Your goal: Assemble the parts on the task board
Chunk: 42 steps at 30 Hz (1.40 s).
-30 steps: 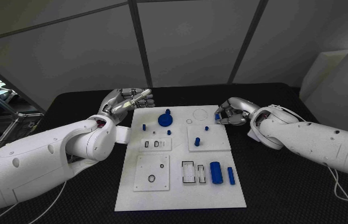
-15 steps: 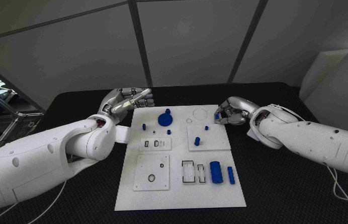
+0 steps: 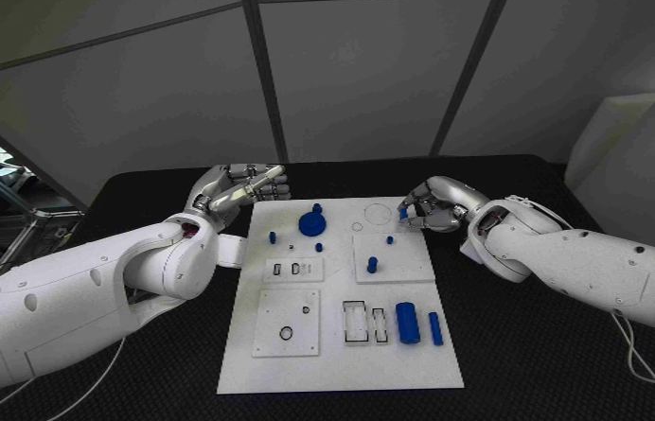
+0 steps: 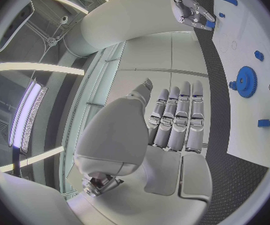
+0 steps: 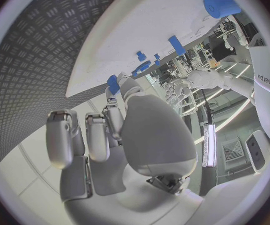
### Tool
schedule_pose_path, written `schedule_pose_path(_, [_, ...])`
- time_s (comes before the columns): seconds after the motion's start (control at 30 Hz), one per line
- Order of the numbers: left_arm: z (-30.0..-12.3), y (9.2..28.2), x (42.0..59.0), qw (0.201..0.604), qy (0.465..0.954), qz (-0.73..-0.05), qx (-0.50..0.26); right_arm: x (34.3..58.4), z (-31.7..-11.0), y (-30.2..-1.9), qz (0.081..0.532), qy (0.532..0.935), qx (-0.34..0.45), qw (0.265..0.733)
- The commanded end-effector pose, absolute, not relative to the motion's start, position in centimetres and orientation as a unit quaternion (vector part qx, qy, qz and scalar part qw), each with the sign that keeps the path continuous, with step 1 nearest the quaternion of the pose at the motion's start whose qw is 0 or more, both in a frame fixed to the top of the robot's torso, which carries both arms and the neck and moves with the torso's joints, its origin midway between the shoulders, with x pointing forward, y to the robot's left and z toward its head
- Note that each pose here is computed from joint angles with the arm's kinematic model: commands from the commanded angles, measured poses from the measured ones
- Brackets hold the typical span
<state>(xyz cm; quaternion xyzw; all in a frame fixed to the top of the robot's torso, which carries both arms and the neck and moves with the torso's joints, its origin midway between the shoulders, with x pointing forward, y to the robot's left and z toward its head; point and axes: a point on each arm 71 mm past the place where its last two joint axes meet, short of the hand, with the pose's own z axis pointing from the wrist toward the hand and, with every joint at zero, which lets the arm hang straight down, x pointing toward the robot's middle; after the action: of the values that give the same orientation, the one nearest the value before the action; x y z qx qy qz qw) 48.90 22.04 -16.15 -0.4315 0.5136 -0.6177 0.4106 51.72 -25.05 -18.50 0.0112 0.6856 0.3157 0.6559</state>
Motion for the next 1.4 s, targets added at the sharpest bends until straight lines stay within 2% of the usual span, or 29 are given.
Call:
schedule_pose_path(0.03, [-16.0, 22.1, 48.9, 0.410, 0.514, -0.621, -0.428, 51.3, -17.6, -23.8, 0.328, 0.668, 0.021, 0.668])
schedule_pose_path(0.3, [-16.1, 22.4, 49.1, 0.414, 0.512, -0.618, -0.429, 49.6, -16.6, -17.5, 0.366, 0.672, -0.005, 0.644])
schedule_pose_path(0.43, [-16.1, 22.6, 49.2, 0.416, 0.512, -0.617, -0.430, 48.8, -16.5, -14.1, 0.375, 0.676, -0.032, 0.634])
schedule_pose_path(0.53, [-16.1, 22.6, 49.3, 0.416, 0.512, -0.617, -0.430, 48.5, -16.4, -12.5, 0.376, 0.676, -0.046, 0.632])
schedule_pose_path(1.0, [-16.1, 22.6, 49.4, 0.418, 0.511, -0.616, -0.430, 47.3, -17.7, -7.6, 0.360, 0.690, -0.083, 0.623])
schedule_pose_path(1.4, [-16.1, 22.5, 49.4, 0.417, 0.511, -0.616, -0.430, 46.5, -19.0, -5.4, 0.353, 0.690, -0.104, 0.623])
